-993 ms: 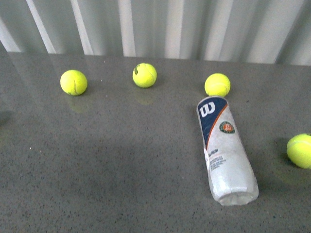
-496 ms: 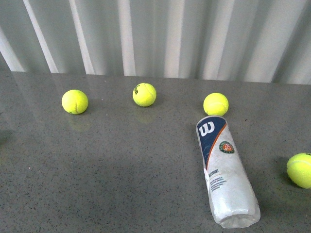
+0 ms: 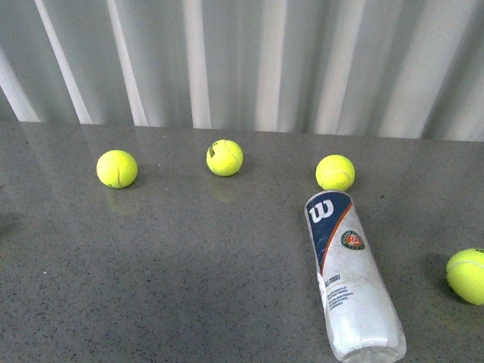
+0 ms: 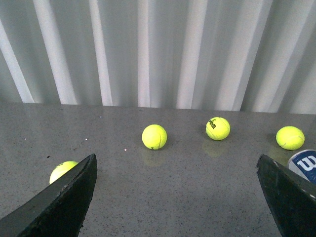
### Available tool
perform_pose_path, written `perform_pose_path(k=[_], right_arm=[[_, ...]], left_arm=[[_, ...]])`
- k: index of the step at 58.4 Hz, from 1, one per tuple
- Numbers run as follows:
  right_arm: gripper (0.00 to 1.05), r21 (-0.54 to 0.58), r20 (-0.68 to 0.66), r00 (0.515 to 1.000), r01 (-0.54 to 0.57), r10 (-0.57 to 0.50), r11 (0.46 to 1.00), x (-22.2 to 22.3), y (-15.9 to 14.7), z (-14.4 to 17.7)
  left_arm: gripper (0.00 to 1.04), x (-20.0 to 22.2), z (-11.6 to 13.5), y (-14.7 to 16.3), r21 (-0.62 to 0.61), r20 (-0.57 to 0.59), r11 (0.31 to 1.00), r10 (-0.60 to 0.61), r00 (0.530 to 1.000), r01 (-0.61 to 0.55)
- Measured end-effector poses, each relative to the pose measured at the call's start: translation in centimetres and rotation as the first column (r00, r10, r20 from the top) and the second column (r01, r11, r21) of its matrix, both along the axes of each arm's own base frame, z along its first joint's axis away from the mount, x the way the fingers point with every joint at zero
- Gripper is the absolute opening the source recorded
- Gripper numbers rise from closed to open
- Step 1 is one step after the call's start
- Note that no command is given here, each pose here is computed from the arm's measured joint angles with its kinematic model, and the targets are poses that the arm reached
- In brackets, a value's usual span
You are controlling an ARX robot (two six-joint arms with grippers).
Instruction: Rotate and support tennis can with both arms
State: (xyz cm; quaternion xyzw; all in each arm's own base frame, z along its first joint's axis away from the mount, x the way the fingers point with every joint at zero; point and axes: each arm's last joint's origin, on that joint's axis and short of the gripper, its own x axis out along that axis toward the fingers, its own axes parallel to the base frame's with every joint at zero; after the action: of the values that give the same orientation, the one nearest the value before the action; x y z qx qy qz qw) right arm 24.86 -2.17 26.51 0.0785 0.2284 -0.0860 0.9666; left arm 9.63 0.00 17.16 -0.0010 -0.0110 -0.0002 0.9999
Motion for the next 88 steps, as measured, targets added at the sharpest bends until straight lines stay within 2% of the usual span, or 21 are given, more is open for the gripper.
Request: perform_pose_path(k=[5, 11, 19, 30, 40, 56, 75, 88], right_arm=[[0.98, 0.044, -0.104, 0.994, -0.023, 0.028, 0.999, 3.9, 0.7, -0.6], [0.98, 0.071, -0.259, 0.958, -0.106, 0.121, 0.992, 7.7, 3.1, -2.6], [0.98, 0.049, -0.403, 0.884, -0.24, 0.239, 0.969, 8.9, 6.9, -5.9], [0.98, 0.084, -0.481, 0.808, -0.344, 0.34, 0.935, 9.1, 10.2, -9.0], [0.98, 0.126, -0.495, 0.785, -0.361, 0.374, 0.924, 9.6, 11.2, -11.2], [0.98, 0.233, -0.546, 0.745, -0.305, 0.384, 0.923, 10.4, 12.3, -15.3], [0.98, 0.237, -0.585, 0.718, -0.294, 0.377, 0.926, 10.7, 13.5, -17.5], [0.97, 0.213, -0.589, 0.723, -0.292, 0.36, 0.933, 10.5, 13.4, -18.2]], left_arm=[[0.98, 0.0, 0.0, 0.0, 0.0, 0.0, 1.0, 0.0, 1.0, 0.0], [0.98, 0.0, 0.0, 0.0, 0.0, 0.0, 1.0, 0.0, 1.0, 0.0], [0.98, 0.0, 0.0, 0.0, 0.0, 0.0, 1.0, 0.0, 1.0, 0.0], [0.98, 0.0, 0.0, 0.0, 0.0, 0.0, 1.0, 0.001, 1.0, -0.001], [0.98, 0.0, 0.0, 0.0, 0.0, 0.0, 1.0, 0.0, 1.0, 0.0], [0.98, 0.0, 0.0, 0.0, 0.0, 0.0, 1.0, 0.0, 1.0, 0.0], [0.98, 0.0, 0.0, 0.0, 0.0, 0.0, 1.0, 0.0, 1.0, 0.0], [0.98, 0.0, 0.0, 0.0, 0.0, 0.0, 1.0, 0.0, 1.0, 0.0]])
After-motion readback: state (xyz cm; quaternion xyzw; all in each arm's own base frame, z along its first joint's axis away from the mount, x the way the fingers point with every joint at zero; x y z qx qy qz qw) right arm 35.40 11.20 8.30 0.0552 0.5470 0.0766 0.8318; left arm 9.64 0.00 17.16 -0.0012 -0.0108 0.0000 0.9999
